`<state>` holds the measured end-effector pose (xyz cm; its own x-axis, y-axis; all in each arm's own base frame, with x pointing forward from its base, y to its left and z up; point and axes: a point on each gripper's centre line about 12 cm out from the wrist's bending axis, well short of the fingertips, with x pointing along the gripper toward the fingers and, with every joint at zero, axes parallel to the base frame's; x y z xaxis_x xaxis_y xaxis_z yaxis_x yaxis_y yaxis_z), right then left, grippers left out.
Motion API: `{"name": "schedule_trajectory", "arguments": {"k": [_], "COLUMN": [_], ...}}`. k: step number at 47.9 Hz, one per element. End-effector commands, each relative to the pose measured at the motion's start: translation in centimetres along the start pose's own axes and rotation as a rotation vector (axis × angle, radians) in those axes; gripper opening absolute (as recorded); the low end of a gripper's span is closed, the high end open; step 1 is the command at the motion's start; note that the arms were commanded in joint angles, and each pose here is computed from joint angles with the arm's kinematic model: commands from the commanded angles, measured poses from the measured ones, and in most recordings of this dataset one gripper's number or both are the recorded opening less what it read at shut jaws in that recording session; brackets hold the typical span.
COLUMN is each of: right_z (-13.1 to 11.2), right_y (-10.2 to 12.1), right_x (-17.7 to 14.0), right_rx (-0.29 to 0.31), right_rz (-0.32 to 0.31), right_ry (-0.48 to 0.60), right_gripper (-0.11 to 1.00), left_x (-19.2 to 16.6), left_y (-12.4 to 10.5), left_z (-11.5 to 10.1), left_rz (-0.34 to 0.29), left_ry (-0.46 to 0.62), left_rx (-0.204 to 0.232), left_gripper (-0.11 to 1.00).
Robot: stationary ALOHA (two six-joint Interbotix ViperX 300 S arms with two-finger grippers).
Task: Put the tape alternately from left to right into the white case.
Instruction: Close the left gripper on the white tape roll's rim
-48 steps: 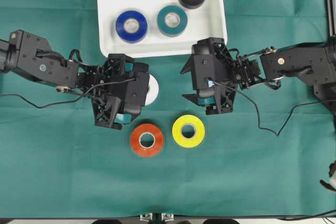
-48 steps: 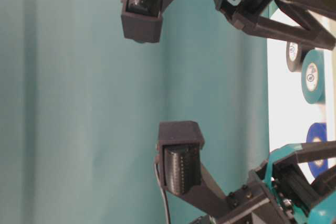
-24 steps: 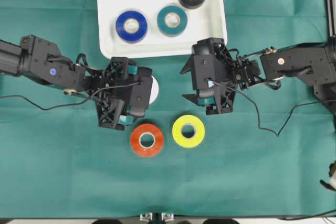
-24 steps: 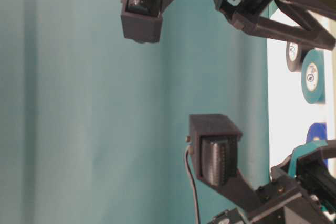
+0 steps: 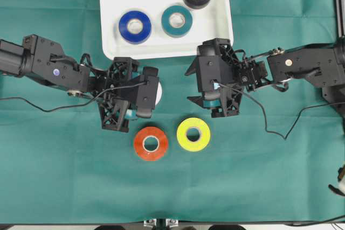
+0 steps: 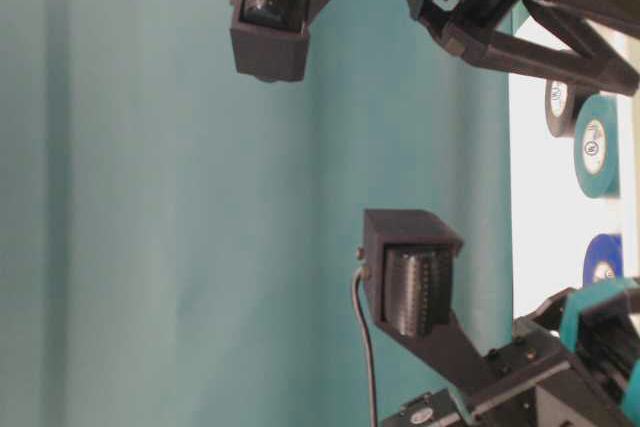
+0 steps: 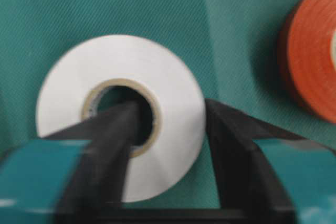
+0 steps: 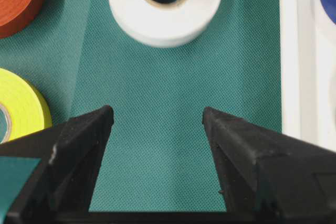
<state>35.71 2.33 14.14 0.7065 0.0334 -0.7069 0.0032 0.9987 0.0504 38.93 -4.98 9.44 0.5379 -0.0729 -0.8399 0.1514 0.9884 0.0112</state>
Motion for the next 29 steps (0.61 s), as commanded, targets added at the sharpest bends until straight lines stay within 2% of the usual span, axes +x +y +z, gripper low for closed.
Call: {"name": "schedule_trajectory", "arguments": {"k": [1,3,16,29], "right_z": [1.1,1.1,1.1,1.1], "right_y": [0.2,0.2,0.2,0.2], "right_x": [-0.7,-0.8,-0.7,-0.8], "right_rx": [-0.001,-0.001,-0.001,-0.001], "right_rz": [0.008,0.008,0.008,0.008], "right_ry": [-0.042,-0.043,-0.042,-0.043], "right_gripper": [0.76,0.76,0.76,0.76], "left_x": [-1.1,-1.2,-1.9,-5.8], "left_y": [-0.2,-0.2,-0.5,-1.2], "left_z": [1.2,1.3,1.7,3.6], "left_rz": [-0.002,-0.002,-0.007,-0.018], "left_ry": [-0.043,-0.046,-0.063,-0.126], "left_rx": [-0.001,-0.001,0.007,0.022], "left_gripper": [0.00,-0.03,-0.03,-0.03]}}
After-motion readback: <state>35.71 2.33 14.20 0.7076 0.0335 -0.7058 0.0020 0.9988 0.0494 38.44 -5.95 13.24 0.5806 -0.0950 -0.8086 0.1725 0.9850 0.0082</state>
